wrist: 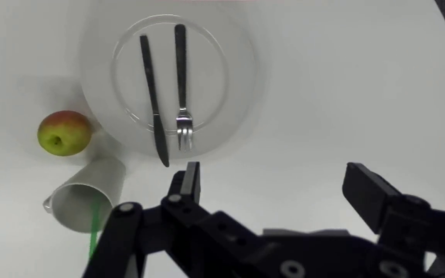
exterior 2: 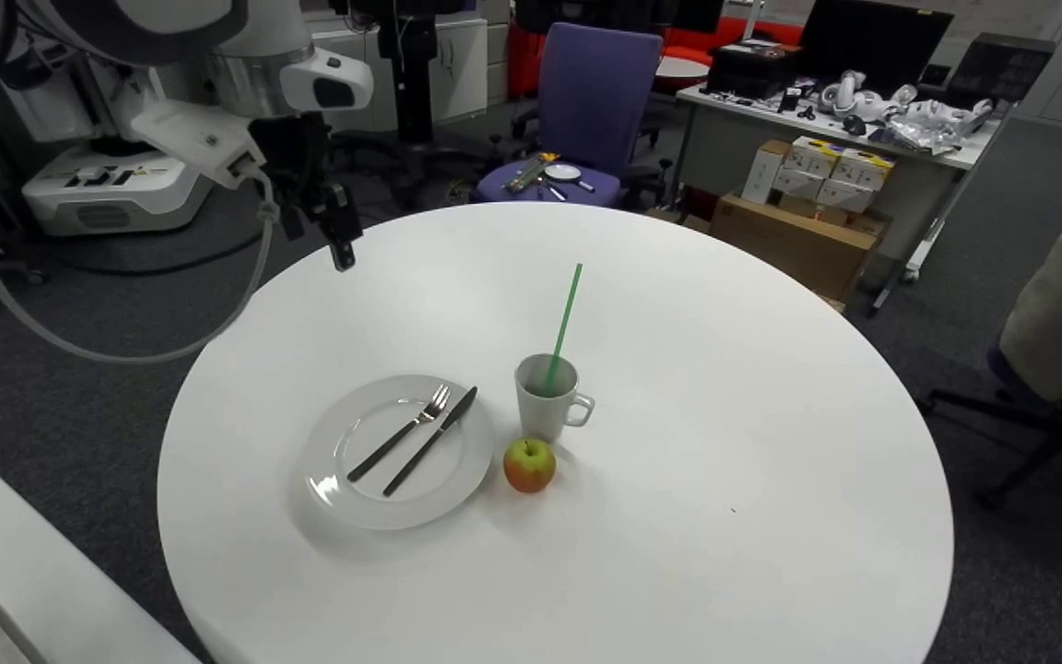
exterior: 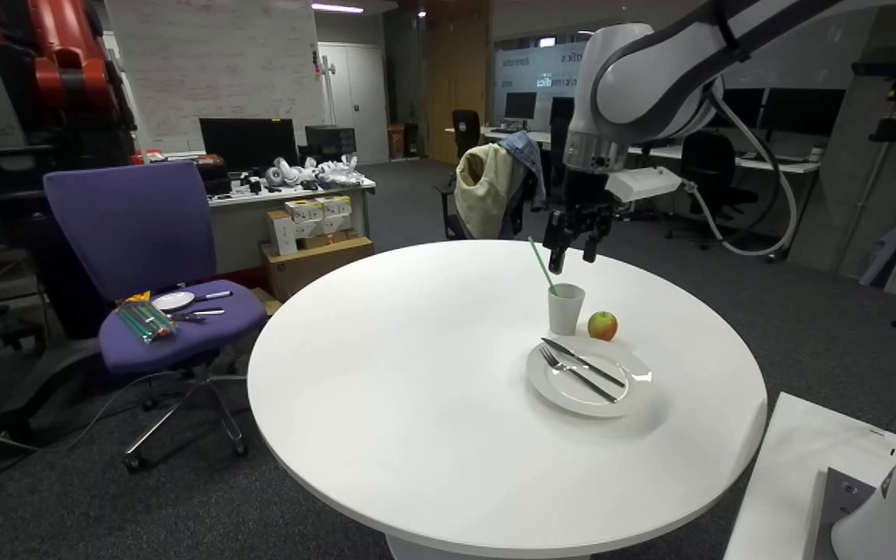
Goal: Move the apple
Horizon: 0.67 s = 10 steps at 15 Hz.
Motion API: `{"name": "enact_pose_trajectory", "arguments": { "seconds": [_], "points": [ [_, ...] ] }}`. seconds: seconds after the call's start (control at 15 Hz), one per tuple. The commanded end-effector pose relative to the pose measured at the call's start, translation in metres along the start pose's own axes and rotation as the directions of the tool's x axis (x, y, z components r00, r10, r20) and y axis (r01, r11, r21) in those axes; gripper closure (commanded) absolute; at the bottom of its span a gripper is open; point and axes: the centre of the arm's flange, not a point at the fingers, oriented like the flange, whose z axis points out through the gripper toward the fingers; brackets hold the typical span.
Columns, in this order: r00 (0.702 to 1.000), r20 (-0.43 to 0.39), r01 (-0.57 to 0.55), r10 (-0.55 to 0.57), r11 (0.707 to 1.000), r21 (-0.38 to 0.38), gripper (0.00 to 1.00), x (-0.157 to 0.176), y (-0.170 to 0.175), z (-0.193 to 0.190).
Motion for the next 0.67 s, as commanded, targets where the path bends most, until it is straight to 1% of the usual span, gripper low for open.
{"name": "enact_pose_trajectory", "arguments": {
  "seconds": [0.0,0.13,0.2,0.27,0.33,0.47,0.6],
  "points": [
    [1.000,0.021,-0.024,0.023,1.000,0.019,0.00,0.013,0.061,0.003],
    [0.997,0.082,0.008,-0.012,0.999,0.053,0.00,0.013,0.087,0.012],
    [0.992,0.120,0.015,-0.025,0.996,0.086,0.00,0.011,0.094,0.018],
    [0.989,0.144,0.006,-0.024,0.992,0.123,0.00,0.005,0.092,0.023],
    [0.995,0.102,-0.006,-0.002,0.997,0.075,0.00,-0.003,0.087,0.023],
    [0.991,0.131,-0.003,-0.011,0.995,0.104,0.00,-0.003,0.089,0.030],
    [0.991,0.135,-0.002,-0.013,0.994,0.105,0.00,-0.003,0.088,0.032]
  ]
}}
